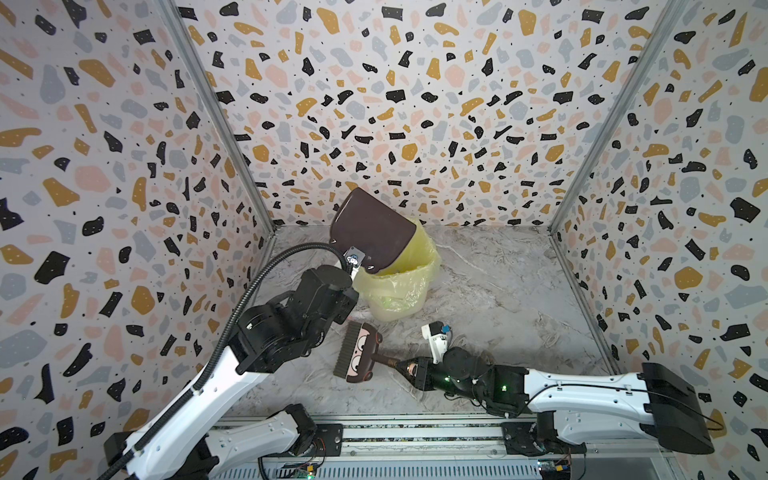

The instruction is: Sweep away the paper scraps from the table

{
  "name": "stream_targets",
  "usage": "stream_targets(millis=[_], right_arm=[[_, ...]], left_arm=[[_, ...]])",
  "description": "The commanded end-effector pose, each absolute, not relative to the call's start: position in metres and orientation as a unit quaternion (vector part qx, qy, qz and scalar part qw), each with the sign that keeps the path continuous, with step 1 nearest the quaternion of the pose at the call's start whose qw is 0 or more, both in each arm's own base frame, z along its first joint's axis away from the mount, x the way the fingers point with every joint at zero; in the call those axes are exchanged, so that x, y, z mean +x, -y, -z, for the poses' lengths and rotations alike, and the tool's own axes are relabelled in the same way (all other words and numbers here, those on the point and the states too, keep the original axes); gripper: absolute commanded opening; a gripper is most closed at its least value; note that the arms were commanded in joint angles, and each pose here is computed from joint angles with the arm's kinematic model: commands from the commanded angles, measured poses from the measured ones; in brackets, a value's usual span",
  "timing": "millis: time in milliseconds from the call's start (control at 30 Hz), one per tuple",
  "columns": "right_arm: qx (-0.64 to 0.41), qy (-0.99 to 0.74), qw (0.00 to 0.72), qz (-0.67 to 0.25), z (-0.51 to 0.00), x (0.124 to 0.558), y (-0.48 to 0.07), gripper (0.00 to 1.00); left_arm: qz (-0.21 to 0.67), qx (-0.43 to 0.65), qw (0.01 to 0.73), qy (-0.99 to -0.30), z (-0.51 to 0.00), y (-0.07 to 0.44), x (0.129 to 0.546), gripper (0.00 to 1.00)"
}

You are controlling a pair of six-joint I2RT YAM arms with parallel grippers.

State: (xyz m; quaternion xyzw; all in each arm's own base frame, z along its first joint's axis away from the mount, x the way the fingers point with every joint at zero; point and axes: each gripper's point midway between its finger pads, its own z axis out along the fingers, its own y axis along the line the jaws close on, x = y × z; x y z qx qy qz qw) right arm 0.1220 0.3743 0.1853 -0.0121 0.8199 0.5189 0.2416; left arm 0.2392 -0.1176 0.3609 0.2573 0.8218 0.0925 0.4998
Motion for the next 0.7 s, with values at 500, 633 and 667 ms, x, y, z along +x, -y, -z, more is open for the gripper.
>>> stream_targets(millis=[500,633,667], right_arm=[[0.219,-0.73,0.279,-0.584,-0.197,0.2,-0.46,0.0],[0.241,-0.746,0.274,-0.557,-0.182,0.208,-0.466,0.0],[0.243,-0.749,0.273,-0.553,-0.179,0.209,-0.468,0.0]], left_arm=[[-0.05,0.262,0.525,-0.808,-0.368,0.119,0.227,0.0],[-0.05,0.261,0.525,-0.809,-0.369,0.114,0.223,0.0],[-0.051,0.261,0.524,-0.809,-0.368,0.113,0.222,0.0]])
